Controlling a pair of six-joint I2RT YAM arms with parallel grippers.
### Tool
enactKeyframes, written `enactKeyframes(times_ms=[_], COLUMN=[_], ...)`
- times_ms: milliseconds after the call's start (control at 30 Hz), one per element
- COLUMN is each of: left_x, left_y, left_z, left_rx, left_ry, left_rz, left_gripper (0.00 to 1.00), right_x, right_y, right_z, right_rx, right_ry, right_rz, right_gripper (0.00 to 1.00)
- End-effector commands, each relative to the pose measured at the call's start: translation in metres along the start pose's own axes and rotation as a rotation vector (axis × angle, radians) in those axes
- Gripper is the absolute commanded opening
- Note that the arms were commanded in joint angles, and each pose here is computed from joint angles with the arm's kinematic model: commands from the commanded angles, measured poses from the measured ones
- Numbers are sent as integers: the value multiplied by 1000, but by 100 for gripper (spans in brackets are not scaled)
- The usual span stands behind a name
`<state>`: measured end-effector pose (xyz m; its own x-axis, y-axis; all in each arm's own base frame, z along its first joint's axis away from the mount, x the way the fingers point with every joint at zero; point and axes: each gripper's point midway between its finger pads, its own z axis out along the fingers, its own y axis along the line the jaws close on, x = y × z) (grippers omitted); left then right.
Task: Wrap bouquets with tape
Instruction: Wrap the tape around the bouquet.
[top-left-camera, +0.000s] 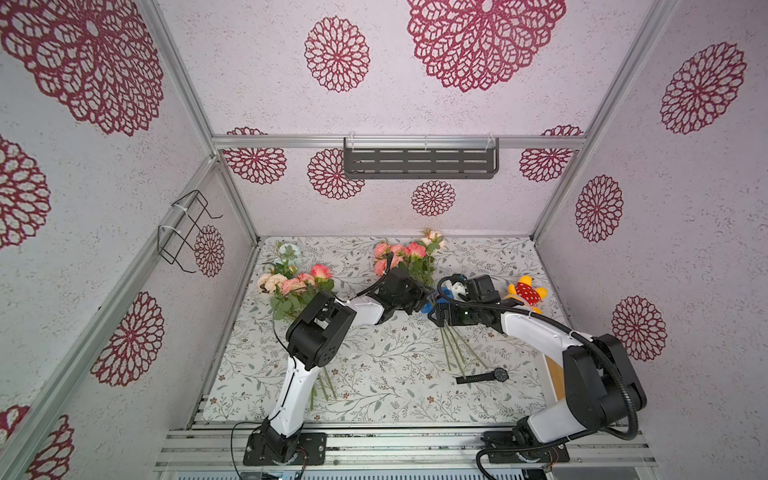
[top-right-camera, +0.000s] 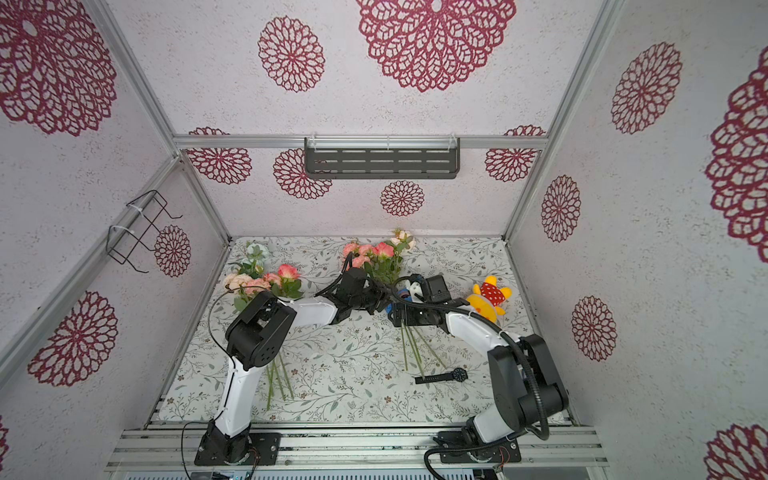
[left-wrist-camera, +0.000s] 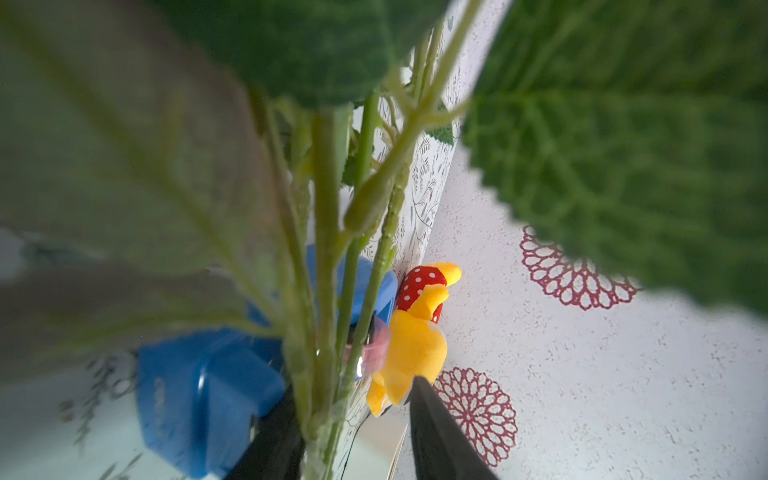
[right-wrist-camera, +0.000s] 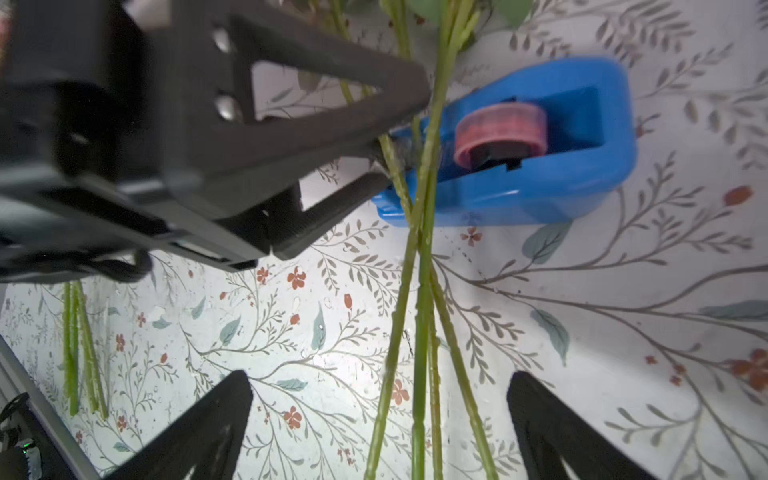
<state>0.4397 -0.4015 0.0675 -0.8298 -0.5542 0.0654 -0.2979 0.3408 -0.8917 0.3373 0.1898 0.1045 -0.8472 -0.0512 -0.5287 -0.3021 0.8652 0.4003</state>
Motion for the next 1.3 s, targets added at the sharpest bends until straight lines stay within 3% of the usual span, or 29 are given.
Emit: enactKeyframes(times_ms=[0, 233, 567, 667, 867, 1000, 1267], left_x=[-1, 0, -3, -4, -6, -9, -12], left_y=[30, 29, 26, 26, 28, 26, 25], left_z=[4, 4, -1, -2, -5, -10, -11], left_rx=[-72, -66, -57, -49, -38, -33, -26], left_ry=[-4, -6, -17, -20, -29, -40, -46], left_rz=[-26, -23, -21, -29, -42, -43, -38], left_gripper=[44, 43, 43, 43, 43, 43, 43], right_x=[-2, -2, 0, 15, 30, 21, -21], right_y=[-12, -17, -43, -43, -53, -39, -4], right_z=[-6, 24, 62, 73, 84, 80, 49], right_rx=[59, 42, 167, 211, 267, 169, 66], right_ry=[-3, 66, 157, 214, 253, 209, 117], right_rz=[-21, -127, -160, -222, -238, -189, -217], right_gripper=[99, 91, 59, 54, 23, 0, 0])
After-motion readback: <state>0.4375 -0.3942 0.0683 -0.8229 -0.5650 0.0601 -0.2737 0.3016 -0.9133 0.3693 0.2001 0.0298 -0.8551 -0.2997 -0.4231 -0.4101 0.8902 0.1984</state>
